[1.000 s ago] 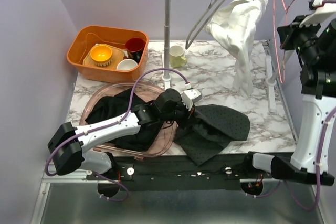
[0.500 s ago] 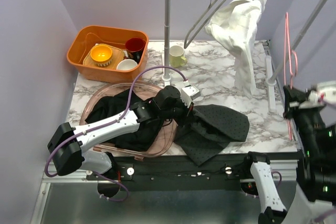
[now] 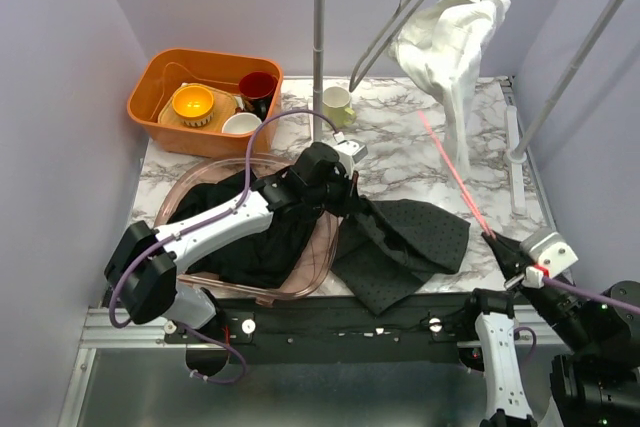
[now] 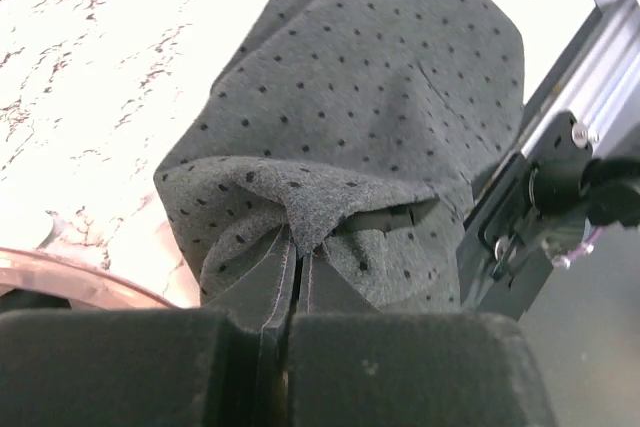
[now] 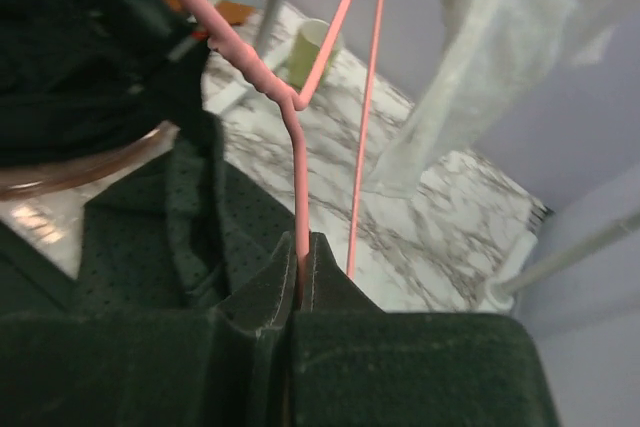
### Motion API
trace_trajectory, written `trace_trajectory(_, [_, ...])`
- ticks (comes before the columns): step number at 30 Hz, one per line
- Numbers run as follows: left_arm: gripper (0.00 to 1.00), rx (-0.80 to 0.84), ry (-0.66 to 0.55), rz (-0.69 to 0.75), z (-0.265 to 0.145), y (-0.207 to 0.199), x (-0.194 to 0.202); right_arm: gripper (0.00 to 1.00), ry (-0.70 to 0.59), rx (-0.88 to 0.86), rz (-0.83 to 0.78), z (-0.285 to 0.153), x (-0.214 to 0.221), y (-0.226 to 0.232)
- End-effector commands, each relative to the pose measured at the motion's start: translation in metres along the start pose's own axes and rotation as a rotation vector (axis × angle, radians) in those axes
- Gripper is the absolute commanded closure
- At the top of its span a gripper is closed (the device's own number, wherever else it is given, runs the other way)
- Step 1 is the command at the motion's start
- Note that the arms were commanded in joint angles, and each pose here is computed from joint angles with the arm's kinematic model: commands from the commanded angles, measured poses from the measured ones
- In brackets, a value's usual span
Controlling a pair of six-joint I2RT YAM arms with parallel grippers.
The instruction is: Place the skirt on the hanger
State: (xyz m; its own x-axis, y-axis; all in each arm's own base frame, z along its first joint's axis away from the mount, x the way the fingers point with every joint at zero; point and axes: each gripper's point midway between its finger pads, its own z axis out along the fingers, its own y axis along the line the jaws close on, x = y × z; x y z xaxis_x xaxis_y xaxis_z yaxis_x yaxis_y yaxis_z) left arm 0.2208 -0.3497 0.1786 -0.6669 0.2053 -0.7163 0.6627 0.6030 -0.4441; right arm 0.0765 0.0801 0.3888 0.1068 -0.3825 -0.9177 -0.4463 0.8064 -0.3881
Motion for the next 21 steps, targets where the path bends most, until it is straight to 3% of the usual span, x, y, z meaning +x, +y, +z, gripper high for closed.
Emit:
trace_trajectory(1, [1.0,0.022,-0.033,-0.046,0.007,-0.001,-0.022,0.99,-0.026,-0.321,0.044,0.002,0.008,0.055])
trace_trajectory(8, [1.0,0.021,-0.036,-0.044,0.007,0.006,-0.029,0.99,0.083,-0.526,0.156,0.027,0.059,0.072])
trace_trajectory(15, [1.0,-0.021,-0.04,-0.049,0.0,0.021,-0.026,0.99,0.168,-0.567,0.152,0.032,0.071,0.064])
trace_trajectory(21, [1.0,-0.096,-0.077,-0.137,0.002,0.051,-0.034,1.0,0.266,-0.549,0.111,0.042,0.095,0.048])
